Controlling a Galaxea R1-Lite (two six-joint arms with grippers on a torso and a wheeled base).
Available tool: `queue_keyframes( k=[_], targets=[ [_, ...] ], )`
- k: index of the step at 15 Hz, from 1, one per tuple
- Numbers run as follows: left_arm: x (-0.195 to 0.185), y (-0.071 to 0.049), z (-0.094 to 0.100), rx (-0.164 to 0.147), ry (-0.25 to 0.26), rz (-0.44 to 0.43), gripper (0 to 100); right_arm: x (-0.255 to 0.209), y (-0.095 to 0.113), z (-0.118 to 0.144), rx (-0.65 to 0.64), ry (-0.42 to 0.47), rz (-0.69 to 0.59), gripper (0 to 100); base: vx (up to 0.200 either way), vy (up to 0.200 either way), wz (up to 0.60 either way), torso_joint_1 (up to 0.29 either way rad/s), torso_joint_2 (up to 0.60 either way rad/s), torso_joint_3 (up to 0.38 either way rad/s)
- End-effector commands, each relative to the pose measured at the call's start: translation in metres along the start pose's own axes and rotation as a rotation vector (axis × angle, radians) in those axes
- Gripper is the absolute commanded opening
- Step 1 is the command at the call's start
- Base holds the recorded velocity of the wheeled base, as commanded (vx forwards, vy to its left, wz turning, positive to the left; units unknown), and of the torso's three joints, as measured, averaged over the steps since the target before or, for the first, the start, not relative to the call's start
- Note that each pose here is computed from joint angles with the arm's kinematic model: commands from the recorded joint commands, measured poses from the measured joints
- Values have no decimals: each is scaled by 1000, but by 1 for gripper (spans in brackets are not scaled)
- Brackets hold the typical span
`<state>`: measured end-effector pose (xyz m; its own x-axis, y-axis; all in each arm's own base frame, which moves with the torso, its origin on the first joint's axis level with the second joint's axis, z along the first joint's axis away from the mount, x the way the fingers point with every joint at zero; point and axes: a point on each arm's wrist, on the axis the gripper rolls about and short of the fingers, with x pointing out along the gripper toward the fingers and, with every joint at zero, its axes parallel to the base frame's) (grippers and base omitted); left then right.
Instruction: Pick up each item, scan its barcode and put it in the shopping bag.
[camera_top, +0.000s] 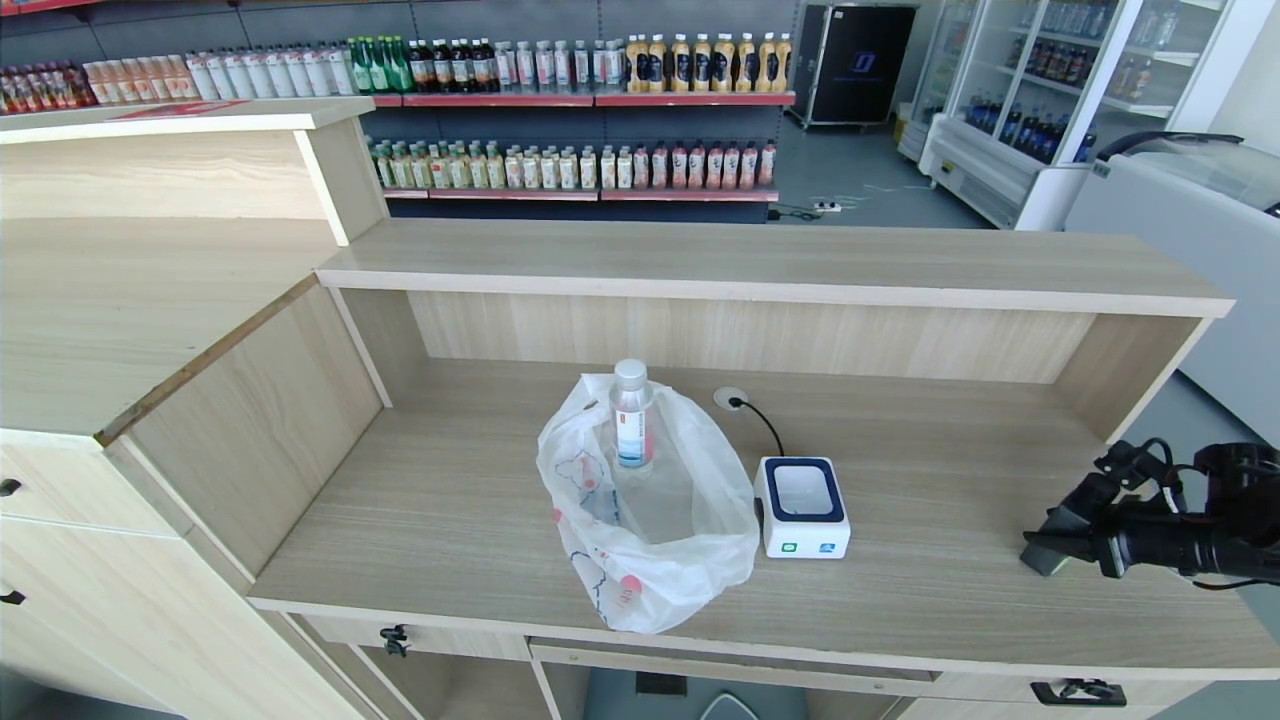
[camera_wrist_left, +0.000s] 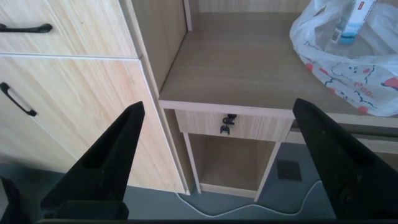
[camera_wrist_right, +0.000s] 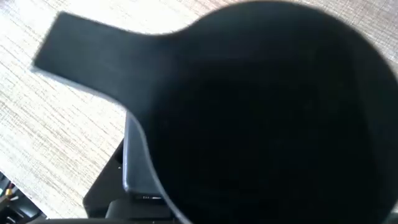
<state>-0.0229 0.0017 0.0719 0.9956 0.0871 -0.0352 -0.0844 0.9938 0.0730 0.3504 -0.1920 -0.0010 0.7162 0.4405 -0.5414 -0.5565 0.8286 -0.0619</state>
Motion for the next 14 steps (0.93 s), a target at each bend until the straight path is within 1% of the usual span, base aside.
queue_keyframes(
  k=[1, 2, 4, 6, 7, 8, 10, 12, 13, 14],
  targets=[
    [0, 0, 0, 0, 0, 2, 100, -4, -1, 7, -34, -18, -15, 0, 0, 0, 0, 0, 0, 0],
    [0, 0, 0, 0, 0, 2, 100, -9, 0, 15, -66, -55, -8, 0, 0, 0, 0, 0, 0, 0],
    [0, 0, 0, 0, 0, 0, 100, -29, 2, 46, -182, -150, -4, 0, 0, 0, 0, 0, 0, 0],
    [0, 0, 0, 0, 0, 2, 100, -53, 4, 84, -369, -291, -1, 0, 0, 0, 0, 0, 0, 0],
    [0, 0, 0, 0, 0, 2, 100, -65, 10, 104, -471, -363, 6, 0, 0, 0, 0, 0, 0, 0],
    [0, 0, 0, 0, 0, 2, 100, -75, 20, 126, -573, -429, 21, 0, 0, 0, 0, 0, 0, 0],
    [0, 0, 0, 0, 0, 0, 100, -94, 41, 168, -759, -511, 8, 0, 0, 0, 0, 0, 0, 0],
    [0, 0, 0, 0, 0, 2, 100, -103, 73, 208, -914, -611, 35, 0, 0, 0, 0, 0, 0, 0],
    [0, 0, 0, 0, 0, 0, 100, -104, 92, 228, -985, -664, 61, 0, 0, 0, 0, 0, 0, 0],
    [0, 0, 0, 0, 0, 0, 100, -103, 106, 240, -1027, -702, 84, 0, 0, 0, 0, 0, 0, 0]
  ],
)
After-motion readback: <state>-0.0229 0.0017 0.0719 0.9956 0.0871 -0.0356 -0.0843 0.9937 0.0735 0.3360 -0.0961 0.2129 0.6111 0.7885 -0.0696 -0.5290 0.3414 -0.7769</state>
